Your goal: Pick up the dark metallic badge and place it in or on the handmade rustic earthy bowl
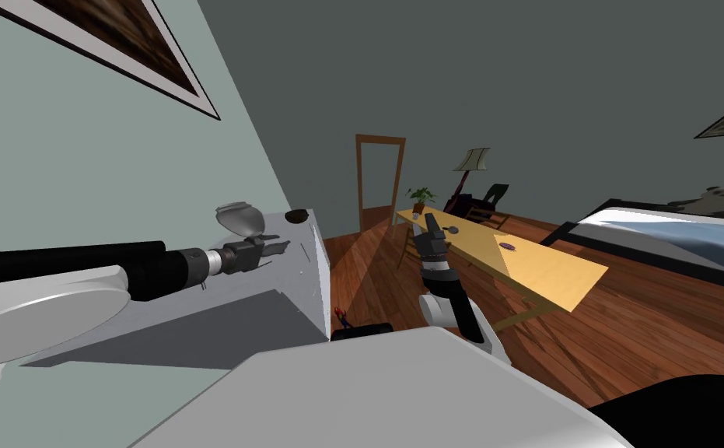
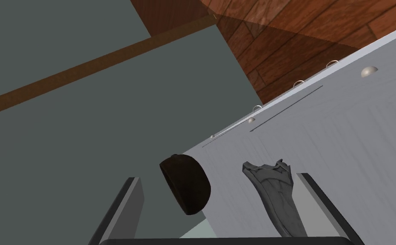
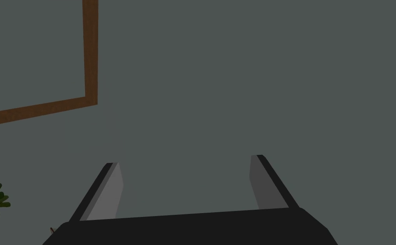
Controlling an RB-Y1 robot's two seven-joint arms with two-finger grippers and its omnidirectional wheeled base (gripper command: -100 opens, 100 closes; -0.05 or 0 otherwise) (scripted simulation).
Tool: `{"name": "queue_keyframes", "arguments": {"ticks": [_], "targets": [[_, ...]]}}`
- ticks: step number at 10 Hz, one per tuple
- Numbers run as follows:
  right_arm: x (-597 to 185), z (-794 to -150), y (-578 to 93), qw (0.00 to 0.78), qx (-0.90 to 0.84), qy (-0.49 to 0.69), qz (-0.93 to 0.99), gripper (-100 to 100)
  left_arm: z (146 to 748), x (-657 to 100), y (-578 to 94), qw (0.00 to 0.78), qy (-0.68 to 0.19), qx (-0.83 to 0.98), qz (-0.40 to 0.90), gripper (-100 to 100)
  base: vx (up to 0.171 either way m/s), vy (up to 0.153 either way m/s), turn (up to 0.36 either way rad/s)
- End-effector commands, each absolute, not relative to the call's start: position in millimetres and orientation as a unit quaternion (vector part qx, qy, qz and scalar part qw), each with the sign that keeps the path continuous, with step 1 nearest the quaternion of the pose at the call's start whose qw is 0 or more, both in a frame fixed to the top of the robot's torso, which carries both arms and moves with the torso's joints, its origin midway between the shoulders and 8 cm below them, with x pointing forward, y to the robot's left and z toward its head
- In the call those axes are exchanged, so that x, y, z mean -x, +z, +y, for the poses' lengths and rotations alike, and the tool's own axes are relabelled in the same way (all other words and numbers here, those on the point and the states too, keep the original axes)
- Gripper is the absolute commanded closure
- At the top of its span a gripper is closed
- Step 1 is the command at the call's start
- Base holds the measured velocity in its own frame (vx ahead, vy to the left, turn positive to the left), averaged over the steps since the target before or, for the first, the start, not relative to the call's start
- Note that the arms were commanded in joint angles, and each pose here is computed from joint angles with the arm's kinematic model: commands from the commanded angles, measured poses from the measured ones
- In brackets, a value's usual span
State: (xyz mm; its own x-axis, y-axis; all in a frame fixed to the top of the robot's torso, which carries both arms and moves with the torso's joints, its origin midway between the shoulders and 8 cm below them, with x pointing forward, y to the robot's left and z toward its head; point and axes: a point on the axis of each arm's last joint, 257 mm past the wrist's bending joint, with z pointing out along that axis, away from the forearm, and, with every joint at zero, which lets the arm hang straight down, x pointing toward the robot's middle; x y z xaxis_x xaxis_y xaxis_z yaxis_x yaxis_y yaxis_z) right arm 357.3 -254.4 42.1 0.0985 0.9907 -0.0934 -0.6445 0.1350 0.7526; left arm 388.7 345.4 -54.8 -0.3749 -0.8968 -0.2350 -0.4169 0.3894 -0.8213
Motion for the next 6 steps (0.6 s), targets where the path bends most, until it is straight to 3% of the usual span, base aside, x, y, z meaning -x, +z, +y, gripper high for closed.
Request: {"name": "queue_keyframes", "arguments": {"ticks": [1, 4, 6], "targets": [[-357.3, -254.4, 42.1, 0.687, -0.279, 0.595, 0.31, 0, 345.4, -382.0, -59.6, 0.335, -0.324, 0.433, 0.772, -100, 0.113, -0.008, -0.026], [-357.3, -254.4, 42.1, 0.687, -0.279, 0.595, 0.31, 0, 348.1, -370.1, -70.8, 0.31, -0.296, 0.435, 0.792, -100, 0.142, -0.032, 0.01], [-357.3, -254.4, 42.1, 0.687, -0.279, 0.595, 0.31, 0, 348.9, -361.7, -76.2, 0.292, -0.279, 0.433, 0.806, -100, 0.065, -0.013, 0.018]]}}
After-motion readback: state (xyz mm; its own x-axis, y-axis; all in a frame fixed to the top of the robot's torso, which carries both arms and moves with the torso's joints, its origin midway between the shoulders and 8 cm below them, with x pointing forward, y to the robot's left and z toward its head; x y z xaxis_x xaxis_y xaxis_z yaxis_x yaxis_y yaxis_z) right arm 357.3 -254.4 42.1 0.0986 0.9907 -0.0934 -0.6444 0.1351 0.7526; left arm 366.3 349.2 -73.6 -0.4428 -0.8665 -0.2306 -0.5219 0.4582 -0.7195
